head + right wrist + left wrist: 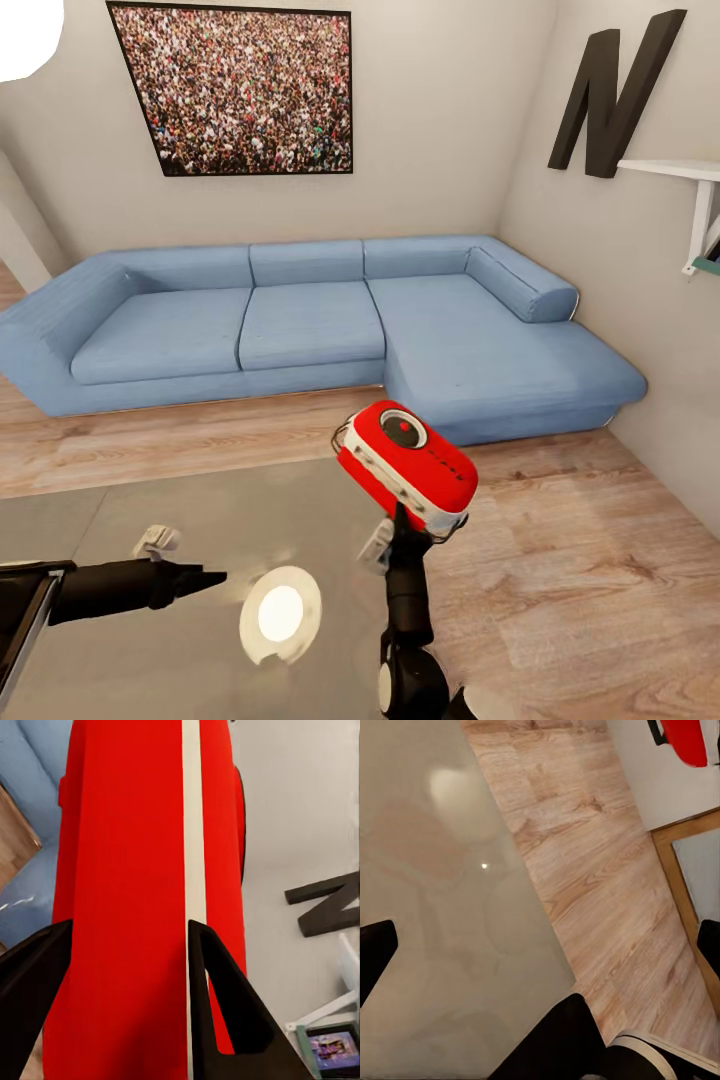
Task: Turn on the radio receiver that's on the table in the living room.
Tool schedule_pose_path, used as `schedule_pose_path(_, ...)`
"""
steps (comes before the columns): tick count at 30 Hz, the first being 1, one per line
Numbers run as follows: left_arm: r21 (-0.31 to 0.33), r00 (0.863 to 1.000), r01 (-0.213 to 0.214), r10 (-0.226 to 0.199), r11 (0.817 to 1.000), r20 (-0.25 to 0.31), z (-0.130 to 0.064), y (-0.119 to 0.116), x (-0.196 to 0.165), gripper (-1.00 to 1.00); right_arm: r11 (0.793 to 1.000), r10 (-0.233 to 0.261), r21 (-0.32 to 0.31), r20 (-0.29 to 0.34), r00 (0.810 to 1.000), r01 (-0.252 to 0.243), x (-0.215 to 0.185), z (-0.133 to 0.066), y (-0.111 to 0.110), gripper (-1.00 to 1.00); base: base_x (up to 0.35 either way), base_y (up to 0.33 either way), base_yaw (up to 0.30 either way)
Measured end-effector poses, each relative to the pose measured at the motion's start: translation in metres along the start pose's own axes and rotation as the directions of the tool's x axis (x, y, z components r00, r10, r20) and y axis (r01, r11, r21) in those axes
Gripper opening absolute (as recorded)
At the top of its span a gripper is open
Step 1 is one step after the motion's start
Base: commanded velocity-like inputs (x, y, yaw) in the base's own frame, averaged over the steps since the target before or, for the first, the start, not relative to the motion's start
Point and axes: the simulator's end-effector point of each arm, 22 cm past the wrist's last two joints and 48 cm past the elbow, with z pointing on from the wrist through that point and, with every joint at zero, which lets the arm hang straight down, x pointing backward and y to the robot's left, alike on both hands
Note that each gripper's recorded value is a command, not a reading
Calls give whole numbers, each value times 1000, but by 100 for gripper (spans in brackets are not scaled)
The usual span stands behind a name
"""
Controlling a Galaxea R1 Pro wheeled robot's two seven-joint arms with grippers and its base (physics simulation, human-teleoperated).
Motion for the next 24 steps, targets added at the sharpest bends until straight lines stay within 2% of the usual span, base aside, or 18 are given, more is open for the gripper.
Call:
schedule_pose_path(3, -3, 1000, 0, 0, 1000, -1, 0, 1, 0, 100, 1000, -19, -4, 43, 999, 19, -11, -10, 7, -100, 0, 0, 0)
schedule_pose_path(7, -3, 1000, -1, 1, 1000, -1, -1, 1, 0, 100, 999, -38, -6, 63, 997, 38, -16, -15, 13, -100, 0, 0, 0)
schedule_pose_path(10, -5, 1000, -1, 1, 1000, -2, -1, 2, 0, 100, 997, -67, -36, 114, 991, 72, -26, -30, 32, -100, 0, 0, 0)
schedule_pose_path(12, -5, 1000, -1, 1, 1000, -2, -1, 2, 0, 100, 994, -99, -26, 143, 985, 104, -32, -39, 39, -100, 0, 0, 0)
schedule_pose_path(20, -1, 1000, -1, 1, 1000, 0, 0, 0, 0, 100, 982, -180, -34, 139, 974, 186, -16, -45, 64, -100, 0, 0, 0)
schedule_pose_path(24, 2, 1000, 0, 0, 1000, 1, 0, 0, 0, 100, 977, -204, -38, 138, 969, 211, -10, -46, 69, -100, 0, 0, 0)
